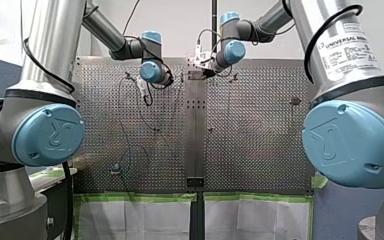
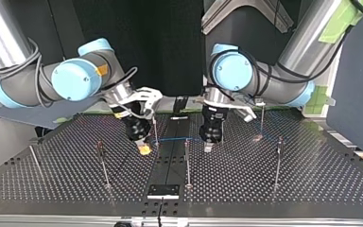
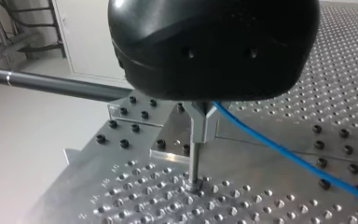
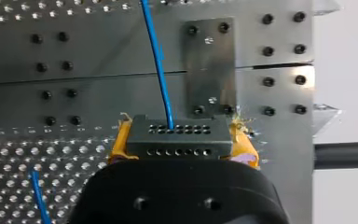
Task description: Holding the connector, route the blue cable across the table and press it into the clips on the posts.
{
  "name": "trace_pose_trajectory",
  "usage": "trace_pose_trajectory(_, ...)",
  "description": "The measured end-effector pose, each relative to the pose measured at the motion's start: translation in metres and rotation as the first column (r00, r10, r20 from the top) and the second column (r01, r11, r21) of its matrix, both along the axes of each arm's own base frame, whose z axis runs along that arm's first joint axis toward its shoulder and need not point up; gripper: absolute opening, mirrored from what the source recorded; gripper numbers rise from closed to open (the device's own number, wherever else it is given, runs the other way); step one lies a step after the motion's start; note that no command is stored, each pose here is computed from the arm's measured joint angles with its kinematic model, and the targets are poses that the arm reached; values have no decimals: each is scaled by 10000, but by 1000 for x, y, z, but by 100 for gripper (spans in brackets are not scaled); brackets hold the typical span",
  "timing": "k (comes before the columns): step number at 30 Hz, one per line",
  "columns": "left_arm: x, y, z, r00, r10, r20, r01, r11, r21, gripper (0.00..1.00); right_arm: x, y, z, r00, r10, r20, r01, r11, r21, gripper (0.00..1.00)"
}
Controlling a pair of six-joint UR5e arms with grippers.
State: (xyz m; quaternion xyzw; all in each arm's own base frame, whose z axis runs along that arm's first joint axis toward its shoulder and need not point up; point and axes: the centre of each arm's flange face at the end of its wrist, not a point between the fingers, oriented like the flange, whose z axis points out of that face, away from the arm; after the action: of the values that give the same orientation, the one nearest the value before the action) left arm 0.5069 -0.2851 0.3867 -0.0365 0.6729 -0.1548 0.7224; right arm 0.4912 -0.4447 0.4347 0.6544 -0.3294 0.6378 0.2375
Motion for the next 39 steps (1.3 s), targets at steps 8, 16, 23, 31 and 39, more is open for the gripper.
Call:
trace_pose_trajectory(8,25,-5,-3,10000,32,44,-32,10000,5,0,-4,-11,-5,10000,-27,73,27,10000,-10,0)
trace_pose_trajectory(16,45,-7,-1,9999,94,59,-95,9999,56,0,-14,-26,-5,9997,-72,245,74,9999,-102,0)
trace_pose_trajectory(23,52,1,5,9997,238,100,-239,9997,64,0,-32,-47,-4,9987,-236,442,242,9996,-125,0)
trace_pose_trajectory(31,50,3,2,9995,286,-157,-284,9995,163,27,-41,-56,-5,9984,-316,466,322,9994,-110,0)
trace_pose_trajectory(39,42,0,-2,9971,370,-659,-346,9987,372,95,-42,-56,-5,9985,-290,458,295,9995,-91,0)
